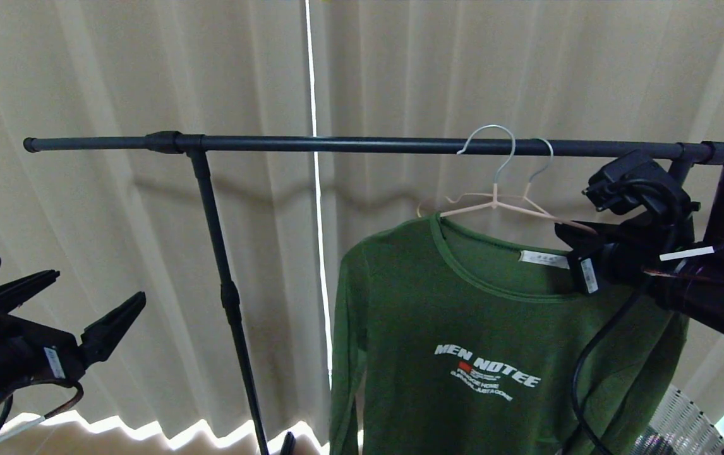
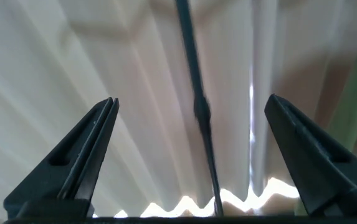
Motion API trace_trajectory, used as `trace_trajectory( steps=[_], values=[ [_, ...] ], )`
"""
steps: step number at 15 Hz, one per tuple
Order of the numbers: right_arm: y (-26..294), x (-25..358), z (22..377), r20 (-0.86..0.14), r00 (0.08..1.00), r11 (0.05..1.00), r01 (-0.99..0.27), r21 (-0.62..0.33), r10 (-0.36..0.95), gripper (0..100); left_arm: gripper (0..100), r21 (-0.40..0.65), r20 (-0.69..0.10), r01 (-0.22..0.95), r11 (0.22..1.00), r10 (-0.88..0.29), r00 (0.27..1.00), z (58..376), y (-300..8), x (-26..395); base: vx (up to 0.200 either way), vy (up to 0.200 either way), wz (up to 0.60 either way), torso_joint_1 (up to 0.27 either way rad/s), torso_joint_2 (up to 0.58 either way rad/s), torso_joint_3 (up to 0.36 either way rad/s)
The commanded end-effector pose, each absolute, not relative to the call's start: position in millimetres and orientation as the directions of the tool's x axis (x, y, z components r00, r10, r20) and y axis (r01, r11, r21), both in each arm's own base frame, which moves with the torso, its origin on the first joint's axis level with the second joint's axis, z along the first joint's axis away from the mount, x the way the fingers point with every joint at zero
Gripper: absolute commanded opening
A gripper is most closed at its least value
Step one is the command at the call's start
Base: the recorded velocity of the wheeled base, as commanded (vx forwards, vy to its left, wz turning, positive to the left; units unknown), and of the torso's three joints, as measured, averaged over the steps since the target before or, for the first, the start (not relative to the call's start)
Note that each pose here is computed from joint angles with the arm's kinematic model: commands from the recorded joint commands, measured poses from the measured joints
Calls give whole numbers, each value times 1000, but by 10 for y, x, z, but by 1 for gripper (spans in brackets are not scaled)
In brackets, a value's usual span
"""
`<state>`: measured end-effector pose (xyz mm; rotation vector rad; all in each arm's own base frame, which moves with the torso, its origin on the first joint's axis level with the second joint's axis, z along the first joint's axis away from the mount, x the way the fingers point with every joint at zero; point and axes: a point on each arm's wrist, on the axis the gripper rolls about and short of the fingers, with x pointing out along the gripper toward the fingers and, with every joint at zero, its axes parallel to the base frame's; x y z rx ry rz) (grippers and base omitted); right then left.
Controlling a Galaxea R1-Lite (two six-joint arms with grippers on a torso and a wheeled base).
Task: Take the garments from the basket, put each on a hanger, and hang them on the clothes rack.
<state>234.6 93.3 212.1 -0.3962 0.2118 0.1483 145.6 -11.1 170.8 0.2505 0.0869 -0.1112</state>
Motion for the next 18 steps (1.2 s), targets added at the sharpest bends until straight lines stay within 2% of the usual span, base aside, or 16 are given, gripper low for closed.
trace_trajectory(
  steps=[1, 3, 7, 10, 14, 18],
  values=[
    [950, 2390, 2093, -244, 965, 910, -186, -370, 98, 0, 100, 240, -142, 125, 963, -93, 985, 1610, -102, 1450, 0, 0, 0, 0, 0, 0],
    [961, 2431, 2132, -231, 970, 914, -156, -374, 72, 0, 100, 229, -148, 127, 965, -94, 984, 1574, -101, 1406, 0, 0, 0, 0, 0, 0],
    [955, 2434, 2155, -222, 974, 917, -124, -378, 40, 0, 100, 213, -81, 116, 970, -101, 992, 1644, -97, 1253, 0, 0, 0, 0, 0, 0],
    [964, 2502, 2160, -217, 975, 916, -43, -399, -49, 0, 100, 219, -40, 106, 970, -99, 994, 1698, -90, 1183, 0, 0, 0, 0, 0, 0],
    [1002, 2606, 2234, -190, 979, 919, -10, -393, -71, 0, 100, 219, -41, 108, 970, -101, 994, 1694, -92, 1179, 0, 0, 0, 0, 0, 0],
    [1055, 2773, 2064, -227, 961, 901, 48, -431, -160, 0, 100, 218, -61, 122, 968, -112, 992, 1656, -104, 1188, 0, 0, 0, 0, 0, 0]
  ],
)
